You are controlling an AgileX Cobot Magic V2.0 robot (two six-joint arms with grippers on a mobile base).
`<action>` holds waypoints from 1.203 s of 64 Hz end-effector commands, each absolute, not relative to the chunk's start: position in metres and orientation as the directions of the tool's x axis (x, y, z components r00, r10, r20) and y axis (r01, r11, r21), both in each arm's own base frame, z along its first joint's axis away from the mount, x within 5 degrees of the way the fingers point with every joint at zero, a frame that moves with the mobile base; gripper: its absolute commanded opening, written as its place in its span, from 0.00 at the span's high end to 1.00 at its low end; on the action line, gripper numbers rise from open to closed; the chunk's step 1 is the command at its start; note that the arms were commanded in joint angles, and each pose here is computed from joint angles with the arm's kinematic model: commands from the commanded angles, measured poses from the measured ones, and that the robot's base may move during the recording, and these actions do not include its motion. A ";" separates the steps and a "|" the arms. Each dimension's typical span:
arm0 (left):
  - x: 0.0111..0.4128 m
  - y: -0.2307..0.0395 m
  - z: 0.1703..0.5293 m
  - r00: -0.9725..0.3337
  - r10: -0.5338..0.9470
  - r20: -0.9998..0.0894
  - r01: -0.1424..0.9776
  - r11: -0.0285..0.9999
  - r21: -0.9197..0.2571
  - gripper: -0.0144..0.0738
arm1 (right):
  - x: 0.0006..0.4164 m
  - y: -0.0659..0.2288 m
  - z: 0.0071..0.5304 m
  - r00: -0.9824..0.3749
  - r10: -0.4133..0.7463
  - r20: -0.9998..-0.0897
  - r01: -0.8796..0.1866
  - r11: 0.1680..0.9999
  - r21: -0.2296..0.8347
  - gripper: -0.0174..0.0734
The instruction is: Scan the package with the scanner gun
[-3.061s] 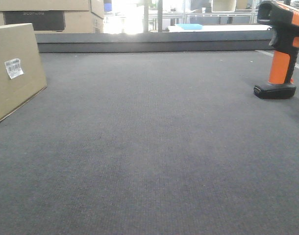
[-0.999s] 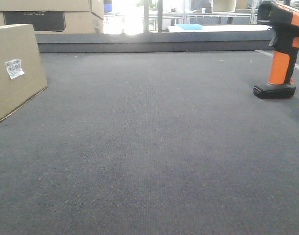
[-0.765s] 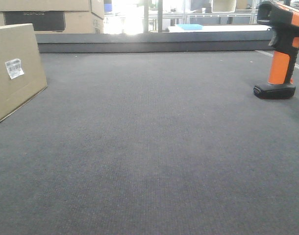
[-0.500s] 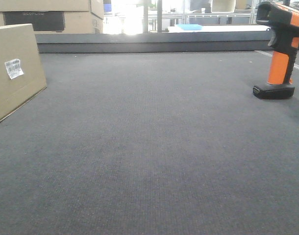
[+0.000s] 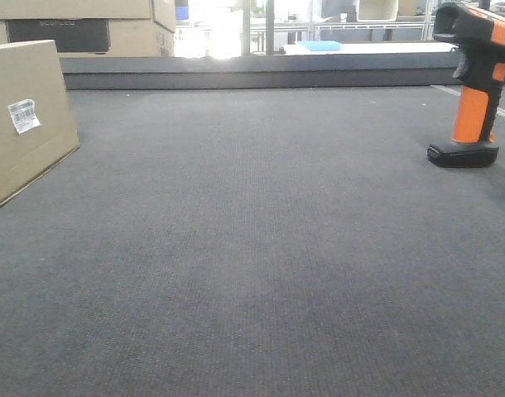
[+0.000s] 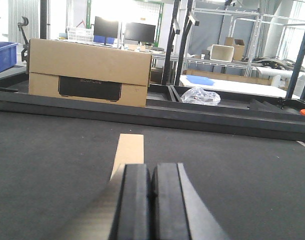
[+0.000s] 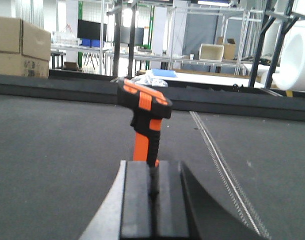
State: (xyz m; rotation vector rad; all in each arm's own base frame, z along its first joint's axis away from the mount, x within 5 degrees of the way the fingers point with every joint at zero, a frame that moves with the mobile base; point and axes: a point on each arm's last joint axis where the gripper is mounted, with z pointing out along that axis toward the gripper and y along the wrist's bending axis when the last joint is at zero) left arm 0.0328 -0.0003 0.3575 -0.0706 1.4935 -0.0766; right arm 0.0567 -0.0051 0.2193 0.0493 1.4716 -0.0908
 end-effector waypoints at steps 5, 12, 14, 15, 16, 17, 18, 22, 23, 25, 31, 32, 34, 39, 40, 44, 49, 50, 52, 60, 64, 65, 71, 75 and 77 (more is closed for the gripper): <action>0.031 0.000 0.359 0.094 -0.102 -0.990 0.008 0.995 -0.101 0.96 | 0.056 -0.005 0.220 0.155 -0.036 -0.987 0.096 0.995 -0.021 0.99; 0.031 0.000 0.359 0.094 -0.102 -0.990 0.008 0.995 -0.101 0.96 | 0.056 -0.005 0.219 0.144 -0.024 -0.989 0.094 0.996 -0.010 0.99; 0.031 0.000 0.359 0.094 -0.102 -0.990 0.008 0.995 -0.101 0.96 | 0.056 -0.005 0.219 0.147 -0.011 -0.989 0.093 0.996 0.002 0.99; 0.031 0.000 0.359 0.094 -0.102 -0.990 0.008 0.995 -0.101 0.96 | 0.056 -0.006 0.219 0.148 -0.004 -0.989 0.093 0.996 0.010 0.99; 0.031 0.000 0.359 0.094 -0.102 -0.990 0.008 0.995 -0.101 0.96 | 0.056 -0.006 0.219 0.148 0.005 -0.989 0.092 0.996 0.019 0.99; 0.031 0.000 0.359 0.094 -0.102 -0.990 0.008 0.995 -0.101 0.96 | 0.056 -0.006 0.219 0.147 0.022 -0.989 0.090 0.995 0.035 0.99; 0.031 0.000 0.359 0.094 -0.102 -0.990 0.008 0.995 -0.101 0.96 | 0.056 -0.006 0.219 0.146 0.031 -0.989 0.089 0.995 0.044 0.99; 0.031 0.000 0.359 0.094 -0.102 -0.990 0.008 0.995 -0.101 0.96 | 0.056 -0.006 0.218 0.145 0.048 -0.988 0.088 0.994 0.061 0.99; 0.031 0.000 0.359 0.094 -0.102 -0.990 0.008 0.995 -0.101 0.96 | 0.056 -0.006 0.218 0.145 0.048 -0.988 0.088 0.994 0.061 0.99; 0.031 0.000 0.359 0.094 -0.102 -0.990 0.008 0.995 -0.101 0.96 | 0.056 -0.006 0.219 0.149 0.047 -0.988 0.088 0.994 0.060 0.99; 0.031 0.000 0.359 0.094 -0.102 -0.990 0.008 0.995 -0.101 0.96 | 0.056 -0.006 0.219 0.151 0.047 -0.987 0.088 0.994 0.061 0.99; 0.031 0.000 0.359 0.094 -0.102 -0.990 0.008 0.995 -0.101 0.96 | 0.056 -0.006 0.219 0.151 0.047 -0.987 0.088 0.994 0.061 0.99; 0.031 0.000 0.359 0.094 -0.102 -0.990 0.008 0.995 -0.101 0.96 | 0.056 -0.006 0.219 0.151 0.047 -0.987 0.088 0.994 0.061 0.99; 0.031 0.000 0.359 0.094 -0.102 -0.990 0.008 0.995 -0.101 0.96 | 0.056 -0.006 0.219 0.151 0.047 -0.987 0.088 0.994 0.061 0.99; 0.031 0.000 0.359 0.094 -0.102 -0.990 0.008 0.995 -0.101 0.96 | 0.056 -0.006 0.219 0.151 0.047 -0.987 0.088 0.994 0.061 0.99; 0.031 0.000 0.359 0.094 -0.102 -0.990 0.008 0.995 -0.101 0.96 | 0.056 -0.006 0.219 0.151 0.047 -0.987 0.088 0.994 0.061 0.99; 0.031 0.000 0.359 0.094 -0.102 -0.990 0.008 0.995 -0.101 0.96 | 0.056 -0.006 0.219 0.151 0.047 -0.987 0.088 0.994 0.061 0.99; 0.031 0.000 0.359 0.094 -0.102 -0.990 0.008 0.995 -0.101 0.96 | 0.056 -0.006 0.219 0.151 0.047 -0.987 0.088 0.994 0.061 0.99; 0.031 0.000 0.359 0.094 -0.102 -0.990 0.008 0.995 -0.101 0.96 | 0.056 -0.006 0.219 0.151 0.047 -0.987 0.088 0.994 0.061 0.99; 0.031 0.000 0.359 0.094 -0.102 -0.990 0.008 0.995 -0.101 0.96 | 0.056 -0.006 0.219 0.151 0.047 -0.987 0.088 0.994 0.061 0.99; 0.032 0.000 0.359 0.091 -0.098 -0.991 0.006 0.995 -0.098 0.96 | 0.056 -0.006 0.219 0.151 0.047 -0.987 0.088 0.994 0.061 0.99; 0.031 0.001 0.359 0.093 -0.077 -0.993 -0.005 0.997 -0.078 0.96 | 0.056 -0.006 0.219 0.151 0.047 -0.987 0.088 0.994 0.061 0.99; 0.032 0.003 0.357 0.082 0.003 -0.997 -0.042 0.999 0.000 0.96 | 0.056 -0.006 0.219 0.151 0.047 -0.987 0.088 0.994 0.061 0.99; 0.036 0.005 0.347 0.058 0.068 -0.996 -0.058 0.996 0.064 0.96 | 0.056 -0.006 0.219 0.151 0.047 -0.987 0.088 0.994 0.061 0.99; 0.038 0.004 0.341 0.061 0.069 -0.996 -0.056 0.996 0.065 0.96 | 0.056 -0.006 0.219 0.151 0.047 -0.987 0.088 0.994 0.061 0.99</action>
